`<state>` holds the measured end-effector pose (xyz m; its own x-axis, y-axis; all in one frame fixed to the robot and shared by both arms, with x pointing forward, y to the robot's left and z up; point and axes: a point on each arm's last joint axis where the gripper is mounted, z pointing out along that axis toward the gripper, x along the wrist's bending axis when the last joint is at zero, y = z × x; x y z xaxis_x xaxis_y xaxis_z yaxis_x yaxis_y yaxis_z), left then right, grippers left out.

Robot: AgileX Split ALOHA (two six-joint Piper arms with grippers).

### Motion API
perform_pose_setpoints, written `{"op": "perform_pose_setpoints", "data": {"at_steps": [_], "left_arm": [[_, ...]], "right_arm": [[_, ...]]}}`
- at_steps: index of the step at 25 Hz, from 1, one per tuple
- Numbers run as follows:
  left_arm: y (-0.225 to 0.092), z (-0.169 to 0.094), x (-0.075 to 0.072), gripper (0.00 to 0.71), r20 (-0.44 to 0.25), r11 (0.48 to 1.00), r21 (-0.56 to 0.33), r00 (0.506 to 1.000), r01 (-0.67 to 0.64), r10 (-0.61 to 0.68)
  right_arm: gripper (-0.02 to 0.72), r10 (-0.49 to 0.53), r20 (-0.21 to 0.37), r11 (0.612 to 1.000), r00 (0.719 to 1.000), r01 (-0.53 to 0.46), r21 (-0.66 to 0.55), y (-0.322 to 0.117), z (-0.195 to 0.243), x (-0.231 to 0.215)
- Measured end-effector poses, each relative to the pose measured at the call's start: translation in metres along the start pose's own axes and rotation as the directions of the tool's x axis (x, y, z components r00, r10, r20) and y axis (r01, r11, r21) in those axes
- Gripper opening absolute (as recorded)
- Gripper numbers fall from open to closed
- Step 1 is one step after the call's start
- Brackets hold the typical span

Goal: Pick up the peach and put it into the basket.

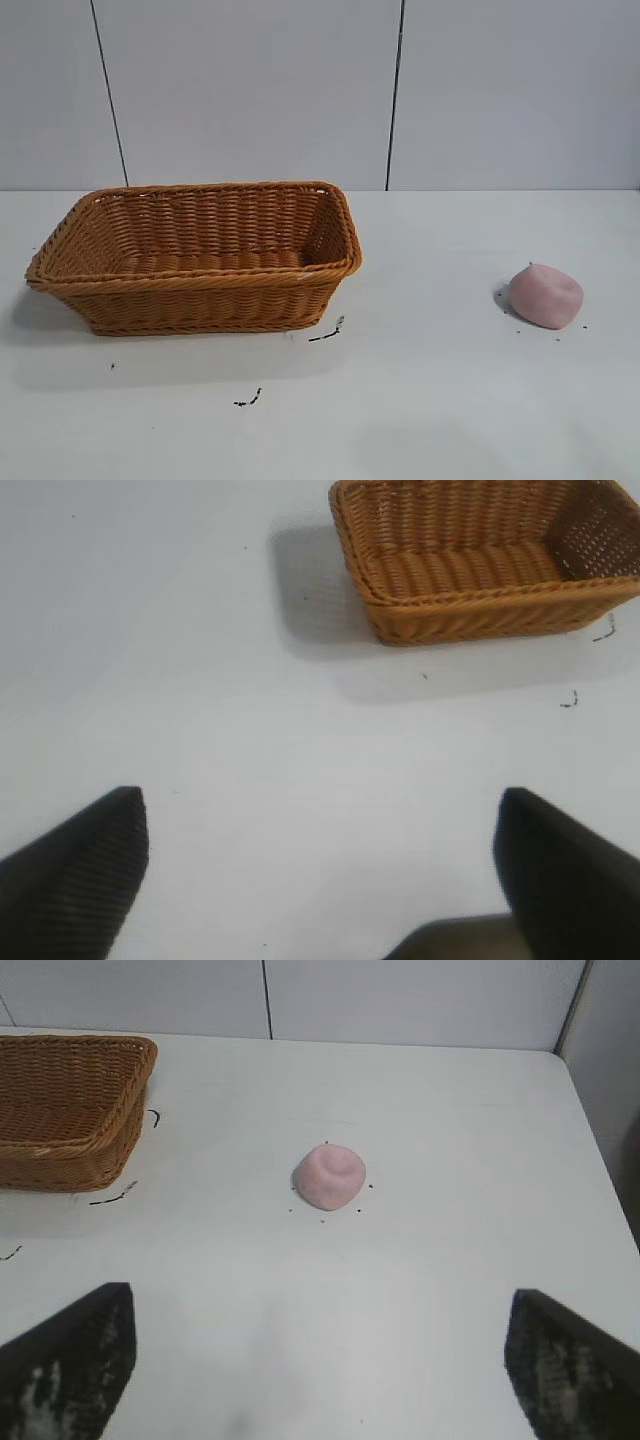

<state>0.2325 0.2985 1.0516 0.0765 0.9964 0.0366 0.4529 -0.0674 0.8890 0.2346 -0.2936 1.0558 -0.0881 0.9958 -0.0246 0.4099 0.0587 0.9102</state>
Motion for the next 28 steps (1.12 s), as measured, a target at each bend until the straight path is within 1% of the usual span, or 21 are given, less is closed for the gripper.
{"op": "perform_pose_setpoints", "data": {"at_steps": [8,10,13,15,16,19,22,27,28], "left_arm": [[0.000,0.000,0.000,0.692,0.000,1.000,0.000,1.000,0.000,0.000],[0.000,0.000,0.000,0.692,0.000,1.000,0.000,1.000,0.000,0.000],[0.000,0.000,0.000,0.692,0.000,1.000,0.000,1.000,0.000,0.000],[0.000,0.000,0.000,0.692,0.000,1.000,0.000,1.000,0.000,0.000],[0.000,0.000,0.000,0.692,0.000,1.000,0.000,1.000,0.000,0.000],[0.000,0.000,0.000,0.692,0.000,1.000,0.000,1.000,0.000,0.000],[0.000,0.000,0.000,0.692,0.000,1.000,0.000,1.000,0.000,0.000],[0.000,0.000,0.000,0.692,0.000,1.000,0.000,1.000,0.000,0.000],[0.000,0.000,0.000,0.692,0.000,1.000,0.000,1.000,0.000,0.000]], "right_arm": [[0.689,0.001,-0.001,1.000,1.000,-0.001,0.011,0.001,0.002,0.000],[0.689,0.003,-0.003,0.999,1.000,-0.003,0.055,0.006,0.007,-0.001],[0.689,0.011,-0.009,0.986,1.000,-0.010,0.166,0.023,0.023,-0.002],[0.689,0.018,-0.013,0.967,1.000,-0.014,0.253,0.039,0.038,-0.004],[0.689,0.025,-0.014,0.950,1.000,-0.020,0.312,0.047,0.050,-0.005],[0.689,0.035,-0.016,0.908,0.999,-0.025,0.419,0.073,0.084,-0.008],[0.689,0.042,-0.015,0.865,0.999,-0.029,0.500,0.096,0.125,-0.012],[0.689,0.050,-0.017,0.776,0.999,-0.028,0.630,0.117,0.201,-0.017],[0.689,0.050,-0.017,0.776,0.999,-0.028,0.630,0.117,0.201,-0.017]]}}
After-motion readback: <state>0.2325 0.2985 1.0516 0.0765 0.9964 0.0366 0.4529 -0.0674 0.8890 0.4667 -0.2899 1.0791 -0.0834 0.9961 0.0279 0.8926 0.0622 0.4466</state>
